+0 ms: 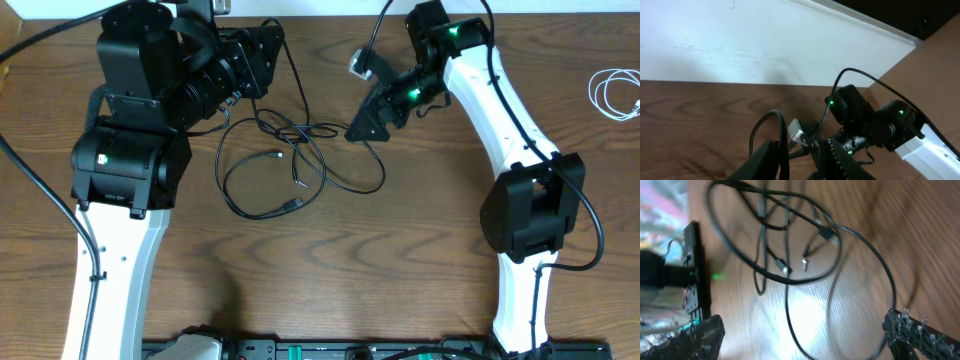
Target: Untangle cables
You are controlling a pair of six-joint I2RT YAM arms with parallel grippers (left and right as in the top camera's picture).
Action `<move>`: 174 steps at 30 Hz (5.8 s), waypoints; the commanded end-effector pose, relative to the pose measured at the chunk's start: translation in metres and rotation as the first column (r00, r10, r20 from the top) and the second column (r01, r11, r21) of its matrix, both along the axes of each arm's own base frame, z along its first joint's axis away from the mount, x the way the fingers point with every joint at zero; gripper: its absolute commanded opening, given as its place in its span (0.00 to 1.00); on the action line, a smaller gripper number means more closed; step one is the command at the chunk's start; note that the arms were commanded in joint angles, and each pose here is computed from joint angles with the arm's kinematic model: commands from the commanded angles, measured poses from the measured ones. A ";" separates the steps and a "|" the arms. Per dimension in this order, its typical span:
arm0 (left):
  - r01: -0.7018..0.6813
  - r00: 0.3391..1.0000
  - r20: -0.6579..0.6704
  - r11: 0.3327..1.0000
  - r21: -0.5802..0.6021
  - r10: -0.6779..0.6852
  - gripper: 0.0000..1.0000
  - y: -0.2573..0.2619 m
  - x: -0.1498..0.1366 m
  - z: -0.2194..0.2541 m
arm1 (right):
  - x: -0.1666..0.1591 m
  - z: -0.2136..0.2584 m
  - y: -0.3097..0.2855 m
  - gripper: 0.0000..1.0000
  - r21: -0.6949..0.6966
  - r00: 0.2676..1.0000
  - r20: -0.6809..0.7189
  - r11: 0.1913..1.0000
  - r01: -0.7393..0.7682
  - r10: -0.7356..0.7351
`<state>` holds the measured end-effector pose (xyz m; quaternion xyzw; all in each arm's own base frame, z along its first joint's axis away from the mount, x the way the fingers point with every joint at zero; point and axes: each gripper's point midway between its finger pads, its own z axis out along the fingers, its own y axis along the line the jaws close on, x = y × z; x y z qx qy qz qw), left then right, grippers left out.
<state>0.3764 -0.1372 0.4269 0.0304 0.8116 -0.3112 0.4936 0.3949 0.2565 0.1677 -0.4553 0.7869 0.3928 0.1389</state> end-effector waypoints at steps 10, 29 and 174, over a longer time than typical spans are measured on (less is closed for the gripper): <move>0.007 1.000 0.013 1.000 -0.009 -0.007 0.31 0.001 -0.007 0.010 | 0.012 -0.038 0.061 0.87 0.058 0.984 0.171 0.997 -0.053 0.042; -0.533 0.832 0.008 0.796 0.288 0.554 0.08 0.111 0.007 -0.025 | 0.120 0.002 -0.136 0.01 -0.210 0.603 0.247 0.565 0.798 -0.759; -0.462 0.871 -0.157 0.885 0.063 0.466 0.08 0.140 0.065 -0.057 | 0.044 0.066 -0.108 0.01 -0.048 0.540 0.244 0.546 0.836 -0.806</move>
